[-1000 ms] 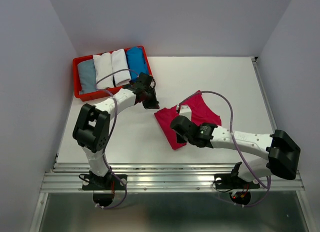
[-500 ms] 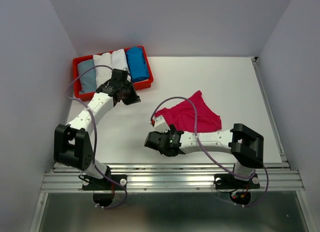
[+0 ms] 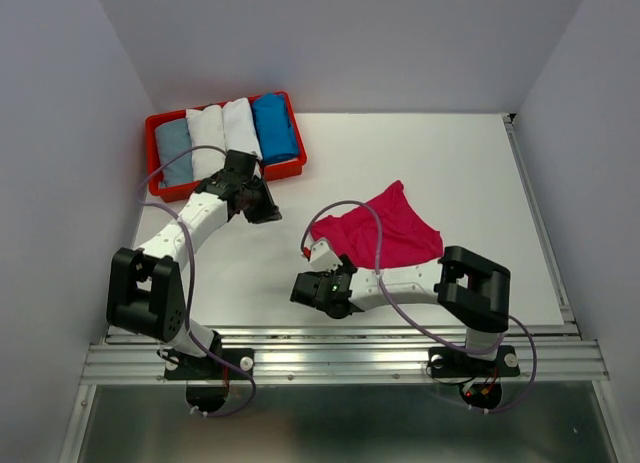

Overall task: Roll the t-shirts
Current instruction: Roll the T-shirt to the center of the board.

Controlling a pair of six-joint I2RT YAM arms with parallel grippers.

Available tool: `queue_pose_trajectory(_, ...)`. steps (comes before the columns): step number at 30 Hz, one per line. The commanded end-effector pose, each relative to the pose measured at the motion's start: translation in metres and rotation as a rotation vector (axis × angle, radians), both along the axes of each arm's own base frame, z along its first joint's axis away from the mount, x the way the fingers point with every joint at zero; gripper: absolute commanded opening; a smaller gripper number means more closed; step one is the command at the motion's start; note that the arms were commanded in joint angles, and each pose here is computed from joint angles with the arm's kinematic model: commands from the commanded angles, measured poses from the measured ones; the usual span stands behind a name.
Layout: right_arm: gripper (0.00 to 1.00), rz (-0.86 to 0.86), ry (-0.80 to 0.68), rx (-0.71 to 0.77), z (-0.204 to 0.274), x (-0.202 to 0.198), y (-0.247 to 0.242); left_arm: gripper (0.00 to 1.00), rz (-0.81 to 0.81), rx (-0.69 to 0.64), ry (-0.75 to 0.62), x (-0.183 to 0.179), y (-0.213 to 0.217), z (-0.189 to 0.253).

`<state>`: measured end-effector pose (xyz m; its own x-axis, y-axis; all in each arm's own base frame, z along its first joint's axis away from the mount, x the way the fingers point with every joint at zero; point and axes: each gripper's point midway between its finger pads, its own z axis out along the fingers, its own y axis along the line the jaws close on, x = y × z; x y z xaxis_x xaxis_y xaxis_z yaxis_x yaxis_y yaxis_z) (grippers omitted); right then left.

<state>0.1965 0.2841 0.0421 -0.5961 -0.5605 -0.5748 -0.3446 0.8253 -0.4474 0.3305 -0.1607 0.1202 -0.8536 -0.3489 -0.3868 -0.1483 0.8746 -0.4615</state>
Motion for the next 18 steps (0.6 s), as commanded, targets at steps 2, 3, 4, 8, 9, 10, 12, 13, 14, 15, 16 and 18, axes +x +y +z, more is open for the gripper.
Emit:
queue_pose_trajectory(2, 0.51, 0.002, -0.062, 0.002, -0.007, 0.005, -0.004, 0.21, -0.019, -0.034, -0.043, -0.002, -0.003, 0.011)
queue_pose_trajectory(3, 0.43, 0.006, -0.064, 0.016, -0.009, 0.005, -0.001, 0.27, -0.021, -0.039, -0.034, -0.005, -0.003, 0.009)
queue_pose_trajectory(4, 0.39, 0.013, -0.060, 0.015, -0.010, 0.004, -0.002, 0.28, -0.025, -0.049, -0.042, -0.005, -0.005, 0.011)
queue_pose_trajectory(8, 0.19, 0.016, -0.057, 0.064, -0.008, 0.007, 0.003, 0.48, -0.030, -0.075, -0.035, -0.013, -0.007, 0.006)
queue_pose_trajectory(9, 0.11, 0.021, -0.049, 0.086, -0.009, 0.005, 0.006, 0.56, -0.031, -0.074, -0.025, -0.017, -0.007, 0.001)
queue_pose_trajectory(10, 0.08, 0.028, -0.047, 0.098, -0.008, 0.005, 0.008, 0.60, -0.032, -0.078, -0.018, -0.018, -0.007, -0.001)
queue_pose_trajectory(12, 0.01, 0.050, -0.034, 0.141, -0.004, 0.003, 0.014, 0.68, -0.052, -0.101, -0.004, -0.024, -0.012, -0.006)
queue_pose_trajectory(13, 0.01, 0.055, -0.029, 0.164, -0.002, 0.002, 0.016, 0.70, -0.057, -0.109, -0.005, -0.025, -0.015, -0.007)
queue_pose_trajectory(14, 0.01, 0.049, -0.023, 0.184, -0.001, 0.004, 0.017, 0.73, -0.062, -0.114, -0.001, -0.026, -0.017, -0.009)
queue_pose_trajectory(15, 0.01, 0.062, -0.005, 0.224, 0.001, 0.000, 0.021, 0.78, -0.067, -0.119, 0.010, -0.030, -0.018, -0.014)
queue_pose_trajectory(16, 0.01, 0.059, -0.001, 0.244, 0.002, 0.002, 0.022, 0.80, -0.076, -0.126, 0.013, -0.032, -0.022, -0.016)
queue_pose_trajectory(18, 0.01, 0.068, 0.009, 0.301, 0.008, -0.001, 0.028, 0.84, -0.088, -0.155, 0.022, -0.036, -0.029, -0.021)
